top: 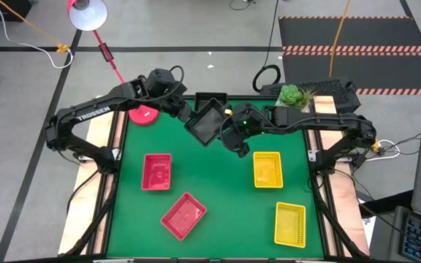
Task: Stack baskets by color
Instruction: Stack the bottom black bin on the top stacked black bins
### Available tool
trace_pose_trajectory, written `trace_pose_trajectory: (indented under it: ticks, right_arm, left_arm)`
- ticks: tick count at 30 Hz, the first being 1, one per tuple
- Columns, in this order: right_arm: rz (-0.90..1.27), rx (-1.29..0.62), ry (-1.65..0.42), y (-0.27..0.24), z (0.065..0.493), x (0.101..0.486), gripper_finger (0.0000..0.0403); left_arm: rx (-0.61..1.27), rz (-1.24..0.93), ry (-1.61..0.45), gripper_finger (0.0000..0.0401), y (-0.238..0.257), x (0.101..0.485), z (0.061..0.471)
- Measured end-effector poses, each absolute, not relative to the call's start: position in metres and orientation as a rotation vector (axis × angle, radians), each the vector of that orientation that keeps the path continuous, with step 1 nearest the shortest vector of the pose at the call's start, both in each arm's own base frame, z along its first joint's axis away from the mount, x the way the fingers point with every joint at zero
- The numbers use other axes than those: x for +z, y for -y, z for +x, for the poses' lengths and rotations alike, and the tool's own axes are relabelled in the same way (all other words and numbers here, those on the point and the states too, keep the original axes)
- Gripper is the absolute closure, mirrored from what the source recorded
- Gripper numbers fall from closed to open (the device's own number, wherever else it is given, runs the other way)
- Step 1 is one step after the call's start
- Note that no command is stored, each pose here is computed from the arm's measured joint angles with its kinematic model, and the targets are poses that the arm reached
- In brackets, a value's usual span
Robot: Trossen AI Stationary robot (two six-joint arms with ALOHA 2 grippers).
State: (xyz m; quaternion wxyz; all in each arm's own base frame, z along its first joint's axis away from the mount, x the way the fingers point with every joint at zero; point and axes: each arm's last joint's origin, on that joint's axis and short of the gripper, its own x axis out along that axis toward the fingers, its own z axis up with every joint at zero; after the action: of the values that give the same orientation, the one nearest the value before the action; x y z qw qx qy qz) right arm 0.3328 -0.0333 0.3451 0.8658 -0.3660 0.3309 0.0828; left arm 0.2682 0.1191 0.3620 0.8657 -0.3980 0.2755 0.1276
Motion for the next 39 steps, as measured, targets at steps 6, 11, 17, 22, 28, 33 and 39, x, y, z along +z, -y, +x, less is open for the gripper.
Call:
trace_pose_trajectory:
  ticks: [6, 11, 17, 22, 28, 33, 39]
  right_arm:
    - [-0.770, 0.180, -0.717, 0.035, 0.332, 0.337, 0.0321]
    - [-0.785, 0.190, -0.742, 0.035, 0.331, 0.328, 0.0330]
    - [-0.800, 0.169, -0.756, 0.036, 0.331, 0.325, 0.0331]
    - [-0.870, 0.138, -0.757, 0.038, 0.332, 0.327, 0.0327]
    - [-0.925, 0.161, -0.765, 0.038, 0.332, 0.326, 0.0324]
    - [-0.932, 0.163, -0.764, 0.038, 0.332, 0.326, 0.0359]
    - [-0.886, 0.152, -0.766, 0.037, 0.332, 0.326, 0.0396]
  left_arm:
    - [0.263, -0.815, -0.581, 0.0396, -0.120, 0.361, 0.269]
    - [0.260, -0.804, -0.582, 0.0385, -0.120, 0.361, 0.269]
    - [0.258, -0.802, -0.582, 0.0396, -0.119, 0.361, 0.269]
    - [0.264, -0.802, -0.582, 0.0385, -0.120, 0.361, 0.269]
    - [0.264, -0.817, -0.581, 0.0395, -0.119, 0.361, 0.270]
    - [0.274, -0.814, -0.582, 0.0384, -0.115, 0.361, 0.271]
    - [0.264, -0.810, -0.564, 0.0380, -0.110, 0.363, 0.275]
